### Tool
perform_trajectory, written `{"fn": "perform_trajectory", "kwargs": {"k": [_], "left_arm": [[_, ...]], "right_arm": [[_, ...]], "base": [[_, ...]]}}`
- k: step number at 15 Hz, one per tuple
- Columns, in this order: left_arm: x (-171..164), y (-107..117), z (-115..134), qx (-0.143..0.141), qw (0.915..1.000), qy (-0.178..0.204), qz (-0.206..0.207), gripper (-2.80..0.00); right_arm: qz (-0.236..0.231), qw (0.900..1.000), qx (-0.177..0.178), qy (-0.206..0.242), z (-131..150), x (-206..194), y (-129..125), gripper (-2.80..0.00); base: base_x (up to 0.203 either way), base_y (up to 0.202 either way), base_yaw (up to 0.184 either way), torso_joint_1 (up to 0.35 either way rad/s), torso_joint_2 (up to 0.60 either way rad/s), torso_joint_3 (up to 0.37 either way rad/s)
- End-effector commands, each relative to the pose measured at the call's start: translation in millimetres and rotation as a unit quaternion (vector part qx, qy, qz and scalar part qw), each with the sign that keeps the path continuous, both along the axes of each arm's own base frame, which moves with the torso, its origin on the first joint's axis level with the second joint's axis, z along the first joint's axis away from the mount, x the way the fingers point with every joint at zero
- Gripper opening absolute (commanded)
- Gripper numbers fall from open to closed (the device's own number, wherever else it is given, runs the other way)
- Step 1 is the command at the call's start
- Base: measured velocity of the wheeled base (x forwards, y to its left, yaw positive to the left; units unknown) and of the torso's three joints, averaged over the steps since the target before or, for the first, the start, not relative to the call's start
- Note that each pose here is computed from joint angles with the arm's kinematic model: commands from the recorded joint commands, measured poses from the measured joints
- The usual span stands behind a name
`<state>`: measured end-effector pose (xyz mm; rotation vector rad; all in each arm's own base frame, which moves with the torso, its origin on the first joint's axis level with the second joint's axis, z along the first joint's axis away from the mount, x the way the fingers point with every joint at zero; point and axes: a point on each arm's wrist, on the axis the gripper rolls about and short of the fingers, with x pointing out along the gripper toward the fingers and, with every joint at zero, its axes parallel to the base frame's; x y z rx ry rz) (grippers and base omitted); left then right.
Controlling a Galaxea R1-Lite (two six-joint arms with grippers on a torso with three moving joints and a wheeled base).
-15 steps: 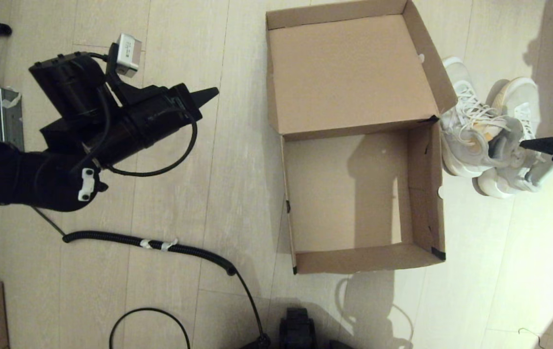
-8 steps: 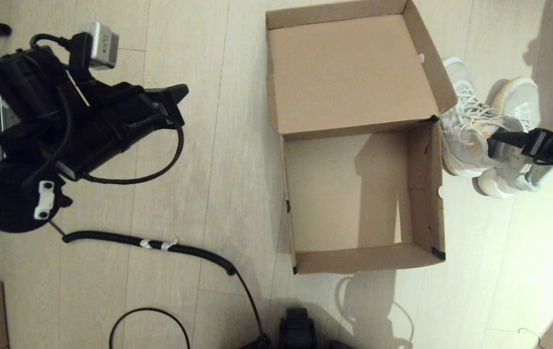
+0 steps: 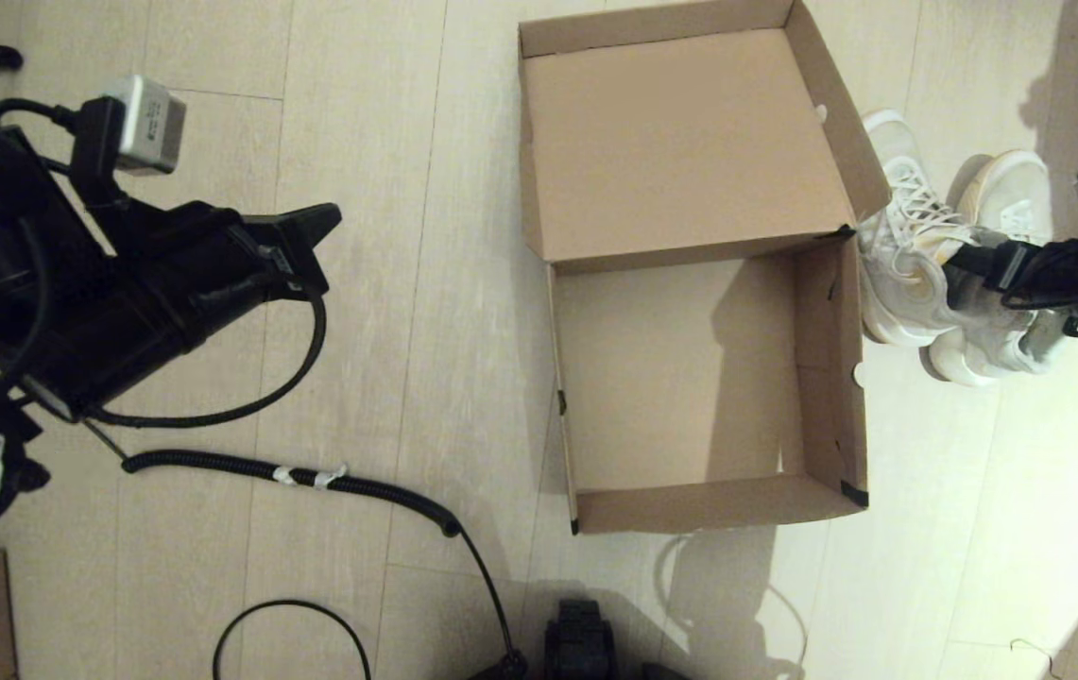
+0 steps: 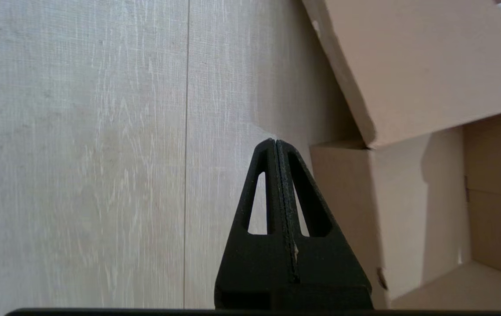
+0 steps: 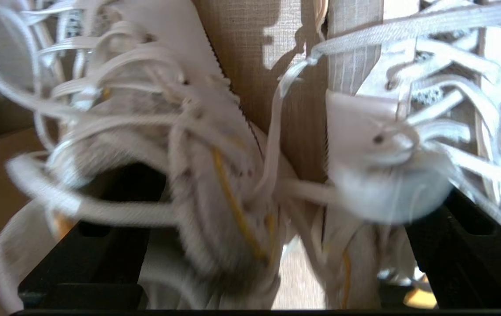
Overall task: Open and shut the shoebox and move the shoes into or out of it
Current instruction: Put the shoes into the shoe box
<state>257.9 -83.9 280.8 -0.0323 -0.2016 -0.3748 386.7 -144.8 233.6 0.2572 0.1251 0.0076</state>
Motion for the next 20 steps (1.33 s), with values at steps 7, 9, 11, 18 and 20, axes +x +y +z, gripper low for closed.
{"fn": "perform_trajectory", "kwargs": {"k": [7, 9, 11, 18, 20], "left_arm": [[-53.6, 15.2, -2.7, 0.002, 0.9999, 0.011, -0.003, -2.8], [-68.8, 21.2, -2.0, -0.003, 0.9998, 0.005, 0.017, -2.8], [-93.0, 31.0, -7.4, -0.008, 0.9991, 0.005, 0.041, -2.8], [-136.2, 47.5, -43.6, -0.009, 0.9961, 0.053, 0.07, -2.8], [-131.9, 46.2, -49.2, -0.005, 0.9952, 0.067, 0.071, -2.8]], "right_arm": [[-0.009, 1.0, 0.003, 0.013, -14.3, 12.5, 0.8, -2.8], [-0.046, 0.999, -0.004, 0.011, -10.3, 10.4, 0.6, -2.8], [-0.058, 0.998, -0.011, -0.004, 11.7, -6.5, 6.0, -2.8], [-0.067, 0.997, -0.015, -0.023, 95.9, -144.8, 56.2, -2.8], [-0.068, 0.997, -0.015, -0.024, 101.8, -182.5, 70.8, -2.8]], "base": [[0.0, 0.0, 0.0, 0.0, 0.0, 0.0], [0.0, 0.0, 0.0, 0.0, 0.0, 0.0], [0.0, 0.0, 0.0, 0.0, 0.0, 0.0], [0.0, 0.0, 0.0, 0.0, 0.0, 0.0], [0.0, 0.0, 0.0, 0.0, 0.0, 0.0]]}}
